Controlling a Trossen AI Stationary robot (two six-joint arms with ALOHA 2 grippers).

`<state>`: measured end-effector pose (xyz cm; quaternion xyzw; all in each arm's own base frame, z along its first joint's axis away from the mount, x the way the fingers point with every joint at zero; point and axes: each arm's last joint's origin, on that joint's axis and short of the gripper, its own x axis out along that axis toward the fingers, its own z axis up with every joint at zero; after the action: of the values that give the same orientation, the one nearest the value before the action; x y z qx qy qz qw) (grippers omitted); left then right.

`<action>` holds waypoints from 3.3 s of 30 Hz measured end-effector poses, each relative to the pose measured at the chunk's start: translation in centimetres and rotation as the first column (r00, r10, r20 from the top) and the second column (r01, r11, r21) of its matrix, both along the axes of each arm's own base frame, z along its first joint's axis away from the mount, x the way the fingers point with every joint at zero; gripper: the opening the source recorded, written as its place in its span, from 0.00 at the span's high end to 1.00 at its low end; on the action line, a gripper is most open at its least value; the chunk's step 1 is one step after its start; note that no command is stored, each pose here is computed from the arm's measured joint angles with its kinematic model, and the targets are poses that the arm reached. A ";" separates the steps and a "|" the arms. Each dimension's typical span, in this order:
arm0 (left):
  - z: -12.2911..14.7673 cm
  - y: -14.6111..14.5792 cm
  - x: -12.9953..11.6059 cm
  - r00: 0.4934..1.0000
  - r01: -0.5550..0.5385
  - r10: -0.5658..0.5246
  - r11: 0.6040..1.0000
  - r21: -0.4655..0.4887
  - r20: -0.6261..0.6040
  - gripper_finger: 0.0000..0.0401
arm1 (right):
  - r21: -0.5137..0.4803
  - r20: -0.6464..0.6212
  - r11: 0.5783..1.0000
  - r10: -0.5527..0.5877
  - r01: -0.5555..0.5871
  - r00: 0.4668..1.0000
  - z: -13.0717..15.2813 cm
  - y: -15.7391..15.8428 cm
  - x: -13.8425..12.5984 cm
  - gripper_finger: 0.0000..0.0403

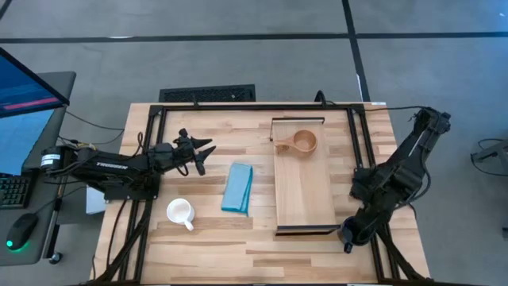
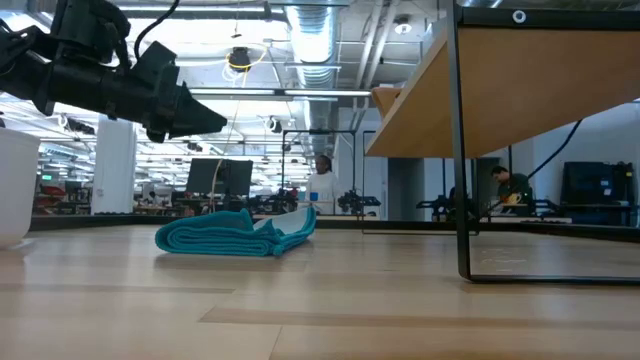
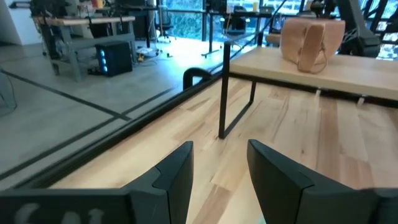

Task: Stack small to large cups/mugs on shelf
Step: Put the black mug on the shelf

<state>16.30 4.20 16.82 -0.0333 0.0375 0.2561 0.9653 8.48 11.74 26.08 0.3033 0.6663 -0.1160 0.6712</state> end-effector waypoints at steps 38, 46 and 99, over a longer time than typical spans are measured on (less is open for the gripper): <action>-0.2 0.0 0.0 1.000 -0.002 0.002 1.000 -0.017 -0.014 0.65 | -0.181 -0.216 0.982 0.015 -0.055 0.976 -4.3 3.5 2.4 0.46; -0.4 0.0 0.0 0.999 -0.002 0.001 1.000 -0.022 -0.032 0.65 | -0.182 -0.217 0.982 0.005 -0.045 0.976 -4.3 3.5 2.4 0.46; -0.4 -0.2 0.0 0.997 0.071 -0.072 0.997 -0.036 -0.033 0.65 | -0.181 -0.313 0.983 -0.086 0.030 0.946 -5.9 3.8 2.4 0.92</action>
<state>16.35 4.00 16.38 -0.0445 0.0596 0.2212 0.9724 10.86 15.52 20.17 0.2404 0.7442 -0.2408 0.5748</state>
